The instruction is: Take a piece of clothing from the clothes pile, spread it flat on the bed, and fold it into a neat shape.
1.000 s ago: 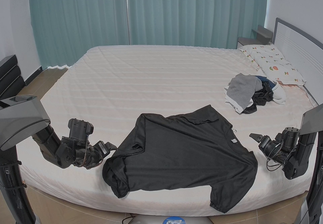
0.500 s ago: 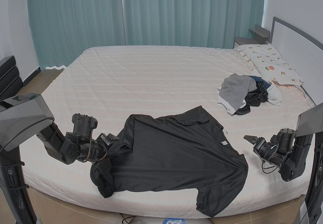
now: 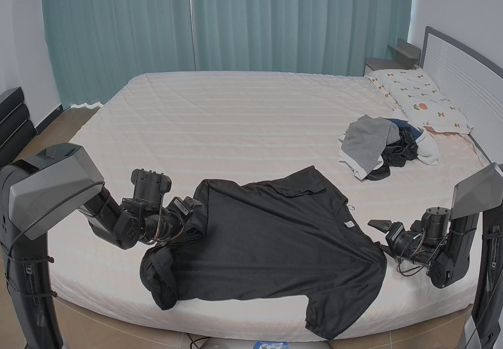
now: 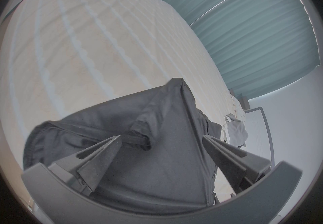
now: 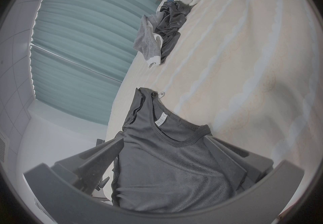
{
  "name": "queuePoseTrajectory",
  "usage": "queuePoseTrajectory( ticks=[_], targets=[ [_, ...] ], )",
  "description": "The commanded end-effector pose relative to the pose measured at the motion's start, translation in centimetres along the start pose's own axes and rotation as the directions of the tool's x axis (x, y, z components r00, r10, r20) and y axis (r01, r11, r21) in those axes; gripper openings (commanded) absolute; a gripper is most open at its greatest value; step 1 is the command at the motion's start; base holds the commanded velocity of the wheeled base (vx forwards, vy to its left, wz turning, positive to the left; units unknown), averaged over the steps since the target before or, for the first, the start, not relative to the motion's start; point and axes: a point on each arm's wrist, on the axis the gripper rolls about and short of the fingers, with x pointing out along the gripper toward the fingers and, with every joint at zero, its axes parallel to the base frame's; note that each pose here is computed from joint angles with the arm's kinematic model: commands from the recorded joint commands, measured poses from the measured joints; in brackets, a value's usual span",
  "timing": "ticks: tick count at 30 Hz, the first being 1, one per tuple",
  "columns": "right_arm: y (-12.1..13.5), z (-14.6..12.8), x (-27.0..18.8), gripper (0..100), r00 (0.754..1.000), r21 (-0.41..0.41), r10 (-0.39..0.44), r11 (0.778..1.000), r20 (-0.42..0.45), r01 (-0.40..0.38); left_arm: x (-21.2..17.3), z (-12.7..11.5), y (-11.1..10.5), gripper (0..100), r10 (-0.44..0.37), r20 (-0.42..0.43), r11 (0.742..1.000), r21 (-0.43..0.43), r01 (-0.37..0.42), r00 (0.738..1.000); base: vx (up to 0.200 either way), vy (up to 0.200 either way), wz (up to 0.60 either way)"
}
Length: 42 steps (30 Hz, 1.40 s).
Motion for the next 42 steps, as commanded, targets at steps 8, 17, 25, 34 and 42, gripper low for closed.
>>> queuePoseTrajectory(
  ticks=[8, 17, 25, 34, 42],
  targets=[
    [-0.3, -0.7, 0.3, 100, 1.000, -0.005, -0.008, 1.000, -0.025, 0.008, 3.6, -1.3, -0.3, 100, 0.010, 0.006, 0.999, 0.031, -0.011, 1.000, 0.000, 0.000, 0.00],
    [-0.3, -0.8, 0.3, 100, 1.000, -0.006, -0.011, 1.000, -0.027, 0.011, 4.5, -1.2, 0.7, 100, 0.059, 0.046, 0.994, 0.087, -0.063, 0.997, 0.000, 0.000, 0.00],
    [-0.3, -0.9, 0.3, 100, 1.000, -0.010, -0.012, 1.000, -0.028, 0.012, 5.1, -1.1, 0.6, 100, 0.054, 0.047, 0.990, 0.126, -0.060, 0.997, 0.000, 0.000, 0.00],
    [-0.3, -0.9, 0.3, 100, 1.000, -0.011, -0.012, 1.000, -0.028, 0.012, 5.5, -1.3, 0.3, 0, 0.045, 0.049, 0.990, 0.134, -0.051, 0.998, 0.000, 0.000, 0.00],
    [-0.4, -1.0, 0.2, 100, 0.999, -0.014, -0.019, 1.000, -0.031, 0.019, 5.3, 0.6, -0.1, 0, 0.036, 0.162, 0.993, 0.108, -0.054, 0.986, 0.000, 0.000, 0.00]
  ],
)
